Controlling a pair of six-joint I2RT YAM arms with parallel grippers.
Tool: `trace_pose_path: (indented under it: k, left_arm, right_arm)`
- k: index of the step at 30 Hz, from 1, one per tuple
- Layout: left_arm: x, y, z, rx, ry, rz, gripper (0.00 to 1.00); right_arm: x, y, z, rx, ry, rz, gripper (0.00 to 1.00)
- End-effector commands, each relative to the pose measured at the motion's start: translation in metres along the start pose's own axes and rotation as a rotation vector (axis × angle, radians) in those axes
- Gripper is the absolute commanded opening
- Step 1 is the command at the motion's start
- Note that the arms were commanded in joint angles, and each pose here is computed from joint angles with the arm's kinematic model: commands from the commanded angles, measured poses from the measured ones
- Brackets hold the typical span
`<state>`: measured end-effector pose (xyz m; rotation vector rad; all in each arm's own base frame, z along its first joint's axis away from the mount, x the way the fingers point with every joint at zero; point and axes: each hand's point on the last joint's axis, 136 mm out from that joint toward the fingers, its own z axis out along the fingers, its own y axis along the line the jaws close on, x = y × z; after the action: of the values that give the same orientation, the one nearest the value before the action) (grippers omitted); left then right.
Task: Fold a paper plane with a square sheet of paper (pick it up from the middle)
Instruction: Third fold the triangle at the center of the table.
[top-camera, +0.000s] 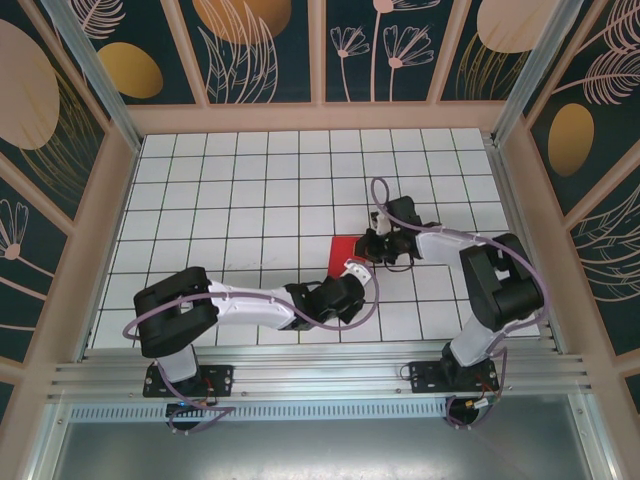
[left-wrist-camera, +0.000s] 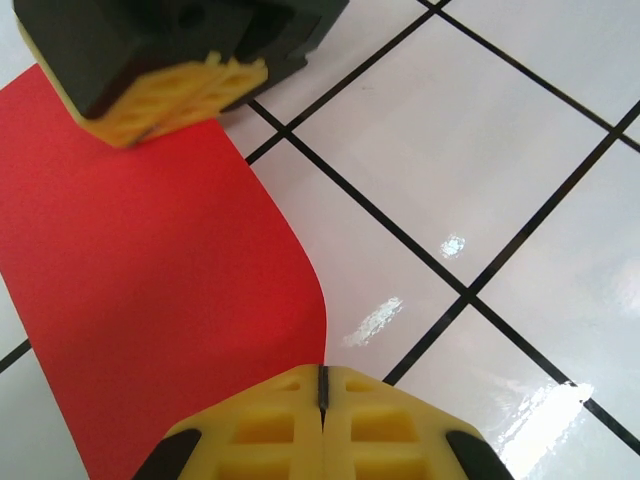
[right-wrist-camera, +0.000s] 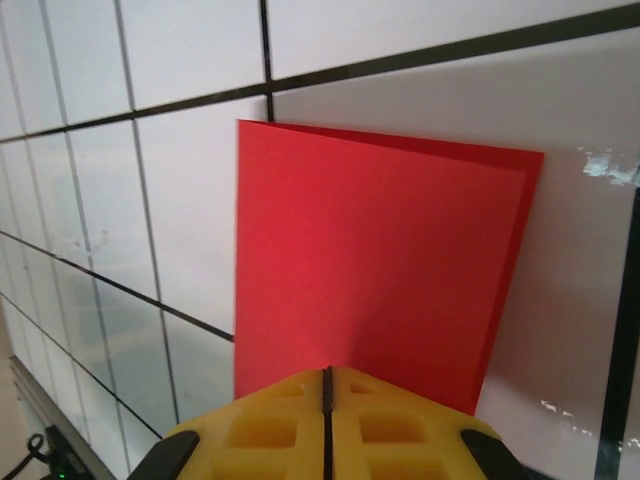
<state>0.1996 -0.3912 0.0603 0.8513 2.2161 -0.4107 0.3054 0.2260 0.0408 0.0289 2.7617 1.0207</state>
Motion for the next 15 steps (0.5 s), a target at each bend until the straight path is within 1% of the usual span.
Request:
trace_pose_path:
  k: [1,4,9,15]
  left_arm:
    - [-0.016,0.000,-0.010,0.060,-0.035,-0.067,0.00]
    - [-0.016,0.002,-0.010,0.094,-0.027,-0.098,0.00]
    - [-0.019,0.001,-0.007,0.156,-0.011,-0.129,0.00]
    - [-0.018,0.009,-0.004,0.153,0.002,-0.156,0.00]
  right_arm:
    - [0.003,-0.008,0.008,0.079,0.049,-0.092,0.09]
    - [0.008,-0.020,0.017,0.116,0.087,-0.110,0.09]
    - [0.011,-0.021,0.025,0.126,0.113,-0.153,0.10]
    - [0.013,-0.017,0.027,0.115,0.128,-0.174,0.10]
